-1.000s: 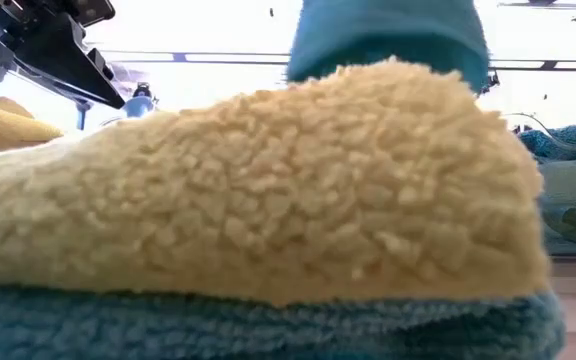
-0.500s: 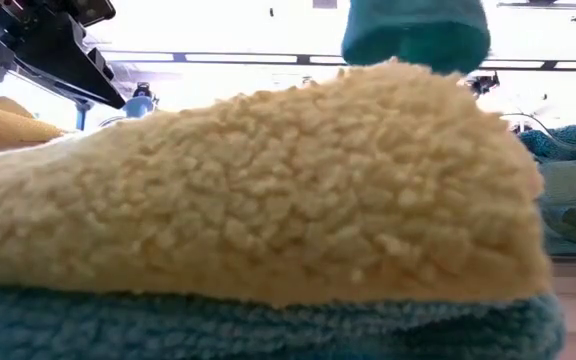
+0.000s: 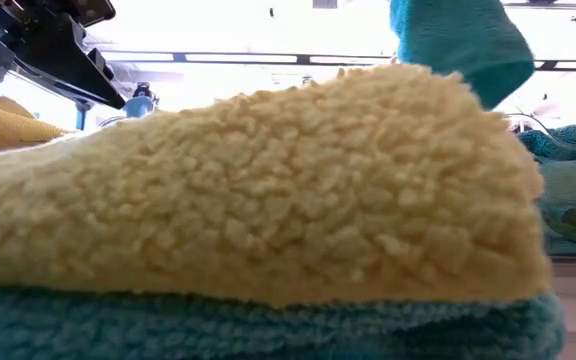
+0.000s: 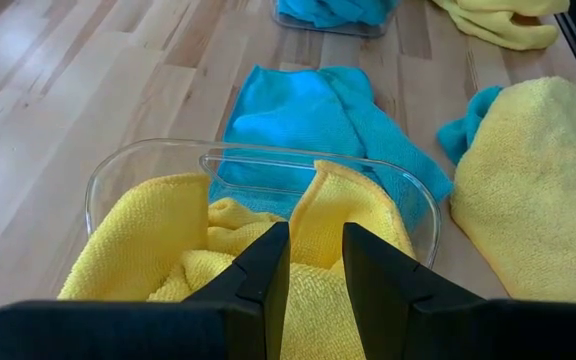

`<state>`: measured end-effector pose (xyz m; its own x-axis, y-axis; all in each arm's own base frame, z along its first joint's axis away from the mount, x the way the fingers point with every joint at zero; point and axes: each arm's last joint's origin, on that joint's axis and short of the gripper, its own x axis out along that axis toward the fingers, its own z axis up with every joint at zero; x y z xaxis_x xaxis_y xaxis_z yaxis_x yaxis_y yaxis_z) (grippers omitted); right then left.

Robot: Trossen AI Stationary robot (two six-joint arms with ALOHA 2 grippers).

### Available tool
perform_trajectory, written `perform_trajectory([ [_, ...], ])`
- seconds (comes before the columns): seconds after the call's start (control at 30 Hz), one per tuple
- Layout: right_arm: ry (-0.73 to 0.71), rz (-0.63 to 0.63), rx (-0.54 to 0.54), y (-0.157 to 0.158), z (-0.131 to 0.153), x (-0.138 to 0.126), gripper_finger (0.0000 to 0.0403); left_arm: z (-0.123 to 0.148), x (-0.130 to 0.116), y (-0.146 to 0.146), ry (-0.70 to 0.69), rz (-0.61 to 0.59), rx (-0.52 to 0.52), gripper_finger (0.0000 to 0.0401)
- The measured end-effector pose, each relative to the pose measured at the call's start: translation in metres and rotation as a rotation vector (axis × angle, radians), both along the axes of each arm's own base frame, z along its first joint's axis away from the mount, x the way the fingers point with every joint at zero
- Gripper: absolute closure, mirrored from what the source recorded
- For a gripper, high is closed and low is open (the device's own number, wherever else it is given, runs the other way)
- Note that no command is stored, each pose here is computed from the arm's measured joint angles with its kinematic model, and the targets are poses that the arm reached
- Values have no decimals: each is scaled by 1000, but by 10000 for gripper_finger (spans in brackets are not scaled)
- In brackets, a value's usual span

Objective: Sort microfiber towel by color & place in baskets
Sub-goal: Put the blue microfiber cloth into right transparent bin

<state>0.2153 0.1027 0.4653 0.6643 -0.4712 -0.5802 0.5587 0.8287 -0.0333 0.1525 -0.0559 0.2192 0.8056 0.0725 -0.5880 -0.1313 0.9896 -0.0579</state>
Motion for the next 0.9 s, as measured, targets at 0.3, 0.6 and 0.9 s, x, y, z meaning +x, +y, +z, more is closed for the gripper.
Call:
perform_trajectory([
  [0.3, 210, 39, 146, -20, -39, -23, 403, 0, 0, 0, -1, 1, 0, 316],
  [0.6, 294, -74, 467, -45, -81, -82, 403, 0, 0, 0, -3, 6, 3, 316],
  [0.9, 200, -202, 422, -71, -97, -109, 403, 1, 0, 2, -21, 58, 42, 316],
])
